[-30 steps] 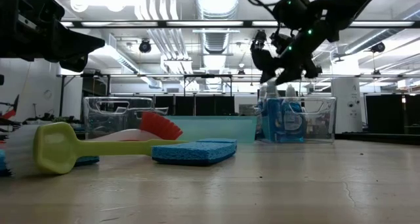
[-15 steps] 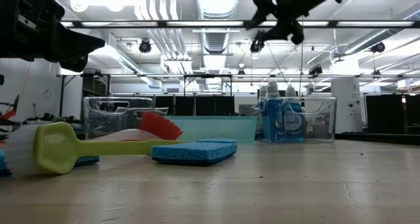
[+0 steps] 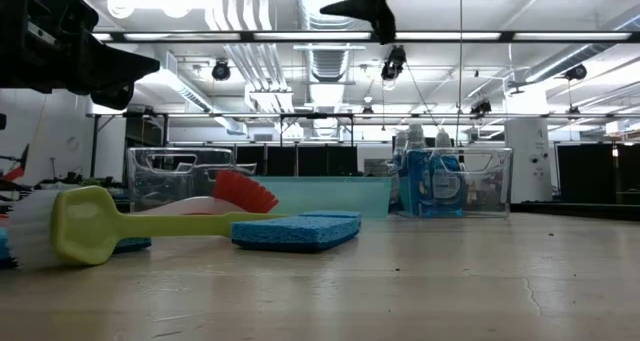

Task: Pick & Place Kitchen Sink Supplies
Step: Put the blue sponge wipe into the left transparent bin

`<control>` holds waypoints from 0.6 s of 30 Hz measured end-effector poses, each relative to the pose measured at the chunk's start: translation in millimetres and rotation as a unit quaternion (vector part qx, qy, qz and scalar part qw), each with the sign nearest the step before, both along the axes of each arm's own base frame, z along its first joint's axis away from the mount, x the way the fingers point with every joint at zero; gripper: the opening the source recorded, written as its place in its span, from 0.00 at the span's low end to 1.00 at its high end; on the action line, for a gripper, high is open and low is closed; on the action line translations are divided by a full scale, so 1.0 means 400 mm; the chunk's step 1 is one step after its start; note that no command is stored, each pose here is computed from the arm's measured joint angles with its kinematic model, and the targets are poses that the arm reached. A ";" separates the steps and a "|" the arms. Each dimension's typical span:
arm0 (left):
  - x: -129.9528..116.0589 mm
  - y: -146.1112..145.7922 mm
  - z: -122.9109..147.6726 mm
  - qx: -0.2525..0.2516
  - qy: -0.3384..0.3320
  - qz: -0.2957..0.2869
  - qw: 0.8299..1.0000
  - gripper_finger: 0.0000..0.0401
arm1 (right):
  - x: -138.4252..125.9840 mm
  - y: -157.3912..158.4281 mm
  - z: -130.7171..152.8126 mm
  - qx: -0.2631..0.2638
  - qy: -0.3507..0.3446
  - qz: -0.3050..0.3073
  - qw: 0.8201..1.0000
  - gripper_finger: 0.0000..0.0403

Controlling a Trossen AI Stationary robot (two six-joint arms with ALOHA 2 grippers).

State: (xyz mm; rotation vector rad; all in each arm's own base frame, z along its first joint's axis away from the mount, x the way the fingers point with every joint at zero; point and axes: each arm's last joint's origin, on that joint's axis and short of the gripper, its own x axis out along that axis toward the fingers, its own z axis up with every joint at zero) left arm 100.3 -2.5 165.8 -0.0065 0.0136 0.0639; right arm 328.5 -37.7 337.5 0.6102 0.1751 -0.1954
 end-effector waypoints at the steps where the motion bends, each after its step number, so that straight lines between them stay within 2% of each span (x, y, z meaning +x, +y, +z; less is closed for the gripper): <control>1: 0.000 0.000 0.000 0.000 0.000 0.000 1.000 0.01 | 0.011 0.009 0.003 0.006 0.006 0.006 1.000 0.54; 4: 0.000 0.000 0.000 0.000 0.000 0.000 1.000 0.01 | 0.039 0.040 0.007 0.015 0.034 0.026 0.999 0.54; 9: 0.000 0.000 0.000 0.000 0.000 0.000 1.000 0.01 | 0.068 0.092 -0.020 0.061 0.143 0.041 0.987 0.54; 14: 0.000 0.000 0.000 0.000 0.000 0.000 1.000 0.01 | 0.091 0.136 -0.081 0.166 0.248 0.000 0.955 0.54; 18: 0.000 0.000 0.000 0.000 0.000 0.000 1.000 0.01 | 0.115 0.169 -0.132 0.234 0.280 -0.036 0.930 0.54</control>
